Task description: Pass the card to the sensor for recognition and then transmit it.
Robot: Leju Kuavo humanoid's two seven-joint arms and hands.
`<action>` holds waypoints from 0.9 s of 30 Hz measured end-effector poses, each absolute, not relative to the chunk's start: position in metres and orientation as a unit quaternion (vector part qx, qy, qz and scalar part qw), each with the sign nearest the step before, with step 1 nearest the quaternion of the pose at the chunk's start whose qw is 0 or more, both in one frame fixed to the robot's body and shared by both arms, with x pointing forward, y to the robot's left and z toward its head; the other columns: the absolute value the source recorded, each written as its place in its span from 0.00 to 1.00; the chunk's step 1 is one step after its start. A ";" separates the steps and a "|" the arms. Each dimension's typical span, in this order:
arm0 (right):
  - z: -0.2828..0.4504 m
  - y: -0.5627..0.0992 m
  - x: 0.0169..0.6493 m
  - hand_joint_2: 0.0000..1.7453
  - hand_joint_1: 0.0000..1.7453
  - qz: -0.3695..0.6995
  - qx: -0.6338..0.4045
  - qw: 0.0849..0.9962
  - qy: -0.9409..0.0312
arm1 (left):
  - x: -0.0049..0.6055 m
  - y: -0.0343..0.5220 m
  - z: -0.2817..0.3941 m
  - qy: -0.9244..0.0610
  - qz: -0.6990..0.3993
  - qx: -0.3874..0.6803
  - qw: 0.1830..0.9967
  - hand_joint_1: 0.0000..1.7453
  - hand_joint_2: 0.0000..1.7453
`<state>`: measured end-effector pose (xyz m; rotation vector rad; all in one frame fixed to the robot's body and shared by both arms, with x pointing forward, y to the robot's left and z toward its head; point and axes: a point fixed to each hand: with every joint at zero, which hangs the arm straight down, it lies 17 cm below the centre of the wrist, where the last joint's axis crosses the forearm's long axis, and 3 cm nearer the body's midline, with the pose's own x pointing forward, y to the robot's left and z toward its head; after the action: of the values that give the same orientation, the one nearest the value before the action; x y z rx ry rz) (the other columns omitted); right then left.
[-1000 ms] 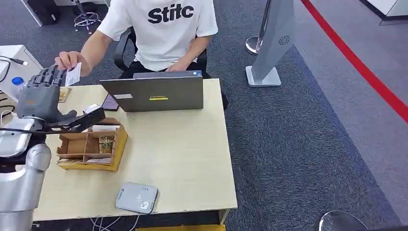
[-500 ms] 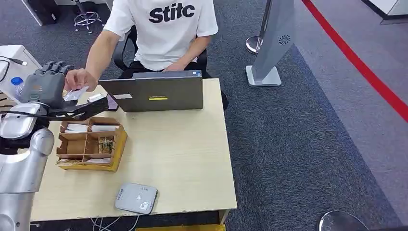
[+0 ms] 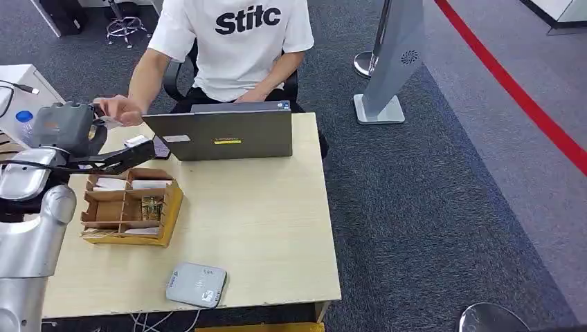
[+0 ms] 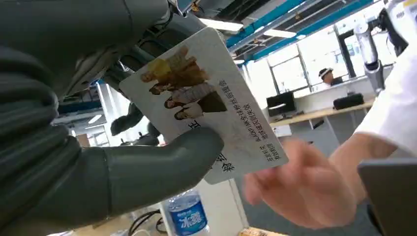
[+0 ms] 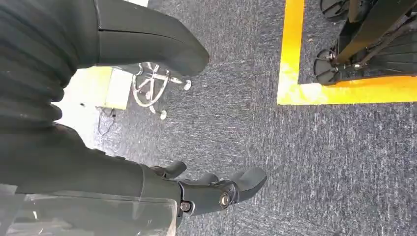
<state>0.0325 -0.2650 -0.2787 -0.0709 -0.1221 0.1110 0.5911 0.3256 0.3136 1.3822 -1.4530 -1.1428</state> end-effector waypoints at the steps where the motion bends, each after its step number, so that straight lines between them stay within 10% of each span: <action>1: -0.279 -0.264 0.032 1.00 0.00 0.055 -0.033 0.996 -0.062 | 0.587 0.318 0.318 -0.590 -0.446 0.543 0.397 1.00 1.00; 14: -0.272 -0.234 0.031 1.00 0.00 0.008 -0.009 0.997 -0.071 | 0.429 0.180 0.322 -0.776 -0.376 0.430 0.268 1.00 1.00; 27: -0.247 -0.155 0.125 1.00 0.00 -0.131 0.114 0.976 -0.134 | 0.331 0.154 0.213 -0.801 -0.359 0.270 0.394 1.00 1.00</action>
<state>0.1253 -0.1547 -0.2473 0.2290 -0.2693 -0.2637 0.3314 0.1536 0.2134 0.6861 -2.0329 -0.9119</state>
